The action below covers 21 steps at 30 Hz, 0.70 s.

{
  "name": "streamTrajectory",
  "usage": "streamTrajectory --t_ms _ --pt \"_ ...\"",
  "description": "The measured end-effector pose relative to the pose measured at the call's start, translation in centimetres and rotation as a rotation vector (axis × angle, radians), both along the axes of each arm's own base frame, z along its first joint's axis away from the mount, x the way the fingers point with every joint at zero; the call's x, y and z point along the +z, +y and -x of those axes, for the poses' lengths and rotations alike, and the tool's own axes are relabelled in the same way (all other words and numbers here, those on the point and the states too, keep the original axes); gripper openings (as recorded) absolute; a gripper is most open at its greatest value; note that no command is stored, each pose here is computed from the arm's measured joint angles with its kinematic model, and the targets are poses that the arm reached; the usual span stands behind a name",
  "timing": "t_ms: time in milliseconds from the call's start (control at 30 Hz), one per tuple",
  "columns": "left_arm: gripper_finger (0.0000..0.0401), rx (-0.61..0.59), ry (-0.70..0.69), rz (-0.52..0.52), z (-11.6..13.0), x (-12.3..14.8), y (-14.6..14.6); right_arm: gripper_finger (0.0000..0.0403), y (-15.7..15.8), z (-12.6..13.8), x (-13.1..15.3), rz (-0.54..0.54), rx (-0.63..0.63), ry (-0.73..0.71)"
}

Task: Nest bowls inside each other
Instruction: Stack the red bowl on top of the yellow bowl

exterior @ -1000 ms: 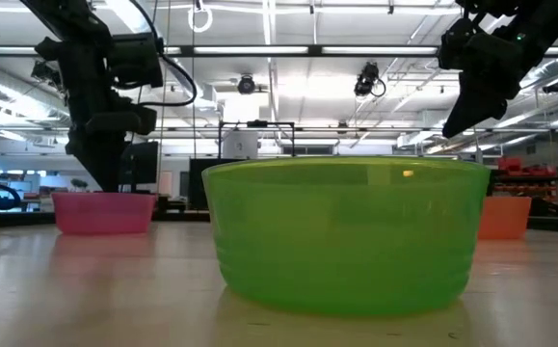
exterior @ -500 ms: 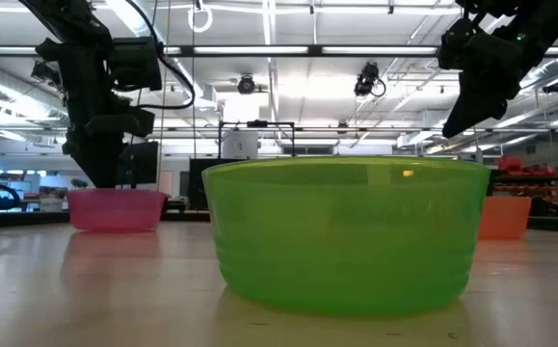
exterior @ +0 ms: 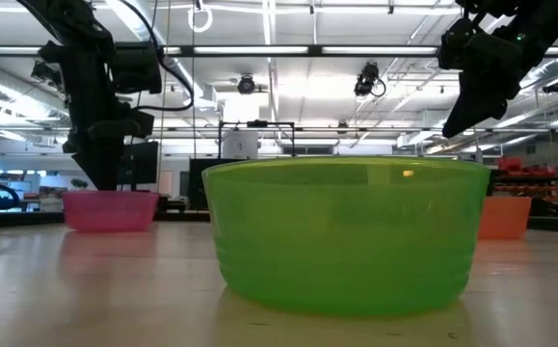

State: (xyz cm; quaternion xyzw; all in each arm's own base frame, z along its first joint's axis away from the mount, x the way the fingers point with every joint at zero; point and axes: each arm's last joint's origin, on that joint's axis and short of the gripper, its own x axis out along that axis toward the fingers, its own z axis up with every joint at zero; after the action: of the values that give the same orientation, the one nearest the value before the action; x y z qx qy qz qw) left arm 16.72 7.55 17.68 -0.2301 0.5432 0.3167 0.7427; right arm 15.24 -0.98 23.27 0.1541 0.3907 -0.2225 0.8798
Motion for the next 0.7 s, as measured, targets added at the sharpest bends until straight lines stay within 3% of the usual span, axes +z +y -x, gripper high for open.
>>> streamTrajectory --t_ms 400,700 --pt "0.0095 -0.025 -0.036 -0.033 -1.0 2.7 0.4 0.0048 0.0 0.0 0.0 0.000 -0.001 0.000" --pt "0.0088 0.028 0.095 0.030 0.1 1.2 0.6 0.0048 0.0 0.0 0.0 -0.001 -0.001 0.000"
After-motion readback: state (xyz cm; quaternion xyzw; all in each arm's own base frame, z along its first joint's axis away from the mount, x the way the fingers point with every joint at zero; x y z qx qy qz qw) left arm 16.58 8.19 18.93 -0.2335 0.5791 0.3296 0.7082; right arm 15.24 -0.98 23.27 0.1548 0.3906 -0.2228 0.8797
